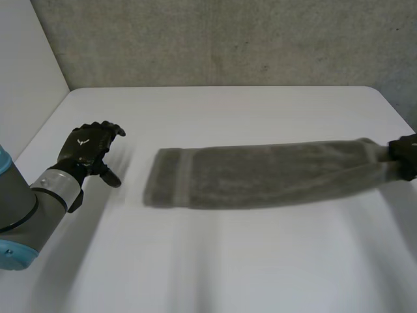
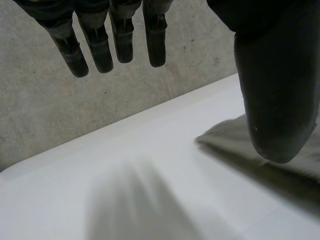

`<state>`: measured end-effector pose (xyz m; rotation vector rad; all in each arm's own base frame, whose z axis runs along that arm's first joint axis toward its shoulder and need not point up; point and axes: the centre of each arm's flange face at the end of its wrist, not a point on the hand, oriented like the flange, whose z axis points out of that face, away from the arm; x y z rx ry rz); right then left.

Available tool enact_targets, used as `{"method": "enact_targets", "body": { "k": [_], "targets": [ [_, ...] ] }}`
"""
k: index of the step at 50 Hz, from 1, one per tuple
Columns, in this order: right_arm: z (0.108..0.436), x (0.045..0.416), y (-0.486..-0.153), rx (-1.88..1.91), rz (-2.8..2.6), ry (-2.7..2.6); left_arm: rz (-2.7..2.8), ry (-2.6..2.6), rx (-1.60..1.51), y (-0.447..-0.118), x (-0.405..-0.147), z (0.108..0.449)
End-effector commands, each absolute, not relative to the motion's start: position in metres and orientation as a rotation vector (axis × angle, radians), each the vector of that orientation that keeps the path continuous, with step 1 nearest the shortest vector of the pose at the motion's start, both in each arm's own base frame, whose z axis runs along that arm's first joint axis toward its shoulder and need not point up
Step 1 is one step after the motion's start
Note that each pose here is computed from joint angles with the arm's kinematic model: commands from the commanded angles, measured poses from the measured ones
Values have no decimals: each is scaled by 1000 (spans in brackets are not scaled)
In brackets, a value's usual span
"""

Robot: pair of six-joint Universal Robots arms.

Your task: Fold the towel.

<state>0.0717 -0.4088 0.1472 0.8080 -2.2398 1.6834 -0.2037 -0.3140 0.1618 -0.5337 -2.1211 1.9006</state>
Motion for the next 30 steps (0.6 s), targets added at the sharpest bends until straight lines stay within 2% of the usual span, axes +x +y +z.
{"method": "enact_targets", "body": {
  "k": [1, 3, 4, 6, 7, 8, 9, 11, 12, 14, 15, 16, 17, 18, 19, 20, 22, 23, 25, 26, 27, 28, 30],
  "targets": [
    [187, 50, -424, 765, 1653, -2165, 1901, -2123, -531, -314, -203, 162],
    [217, 56, -426, 772, 1696, -2120, 1901, -2123, -531, -314, -203, 162],
    [217, 56, -426, 772, 1696, -2119, 1901, -2123, -531, -314, -203, 162],
    [247, 96, -420, 855, 1796, -2067, 1901, -2123, -531, -314, -203, 162],
    [247, 96, -420, 855, 1797, -2067, 1901, -2123, -531, -314, -203, 162],
    [261, 124, -413, 915, 1860, -2030, 1901, -2122, -533, -314, -204, 162],
    [261, 124, -413, 915, 1860, -2029, 1901, -2122, -533, -314, -204, 162],
    [280, 178, -394, 1021, 1957, -1963, 1900, -2121, -534, -313, -204, 162],
    [280, 179, -394, 1022, 1958, -1962, 1900, -2121, -534, -313, -204, 162],
    [288, 242, -362, 1162, 2034, -1898, 1900, -2121, -534, -313, -204, 162],
    [288, 242, -362, 1163, 2034, -1897, 1900, -2121, -534, -313, -204, 162],
    [287, 272, -342, 1243, 2072, -1870, 1901, -2122, -533, -314, -204, 162],
    [283, 299, -324, 1321, 2093, -1854, 1901, -2122, -533, -314, -204, 162],
    [283, 300, -324, 1322, 2094, -1853, 1901, -2122, -533, -314, -204, 162],
    [270, 326, -307, 1415, 2098, -1846, 1901, -2123, -531, -314, -203, 162],
    [270, 326, -307, 1416, 2099, -1846, 1901, -2123, -531, -314, -203, 162],
    [243, 376, -271, 1600, 2096, -1806, 1901, -2123, -531, -314, -203, 162],
    [242, 376, -271, 1601, 2096, -1806, 1901, -2123, -531, -314, -203, 162],
    [208, 412, -240, 1754, 2049, -1786, 1901, -2123, -531, -314, -203, 162],
    [208, 412, -240, 1755, 2048, -1786, 1901, -2123, -531, -314, -203, 162],
    [187, 424, -231, 1806, 2008, -1789, 1901, -2123, -531, -314, -203, 162],
    [187, 424, -231, 1806, 2008, -1789, 1901, -2123, -531, -314, -203, 162],
    [151, 441, -219, 1883, 1942, -1788, 1900, -2121, -534, -314, -204, 162]
  ]
}}
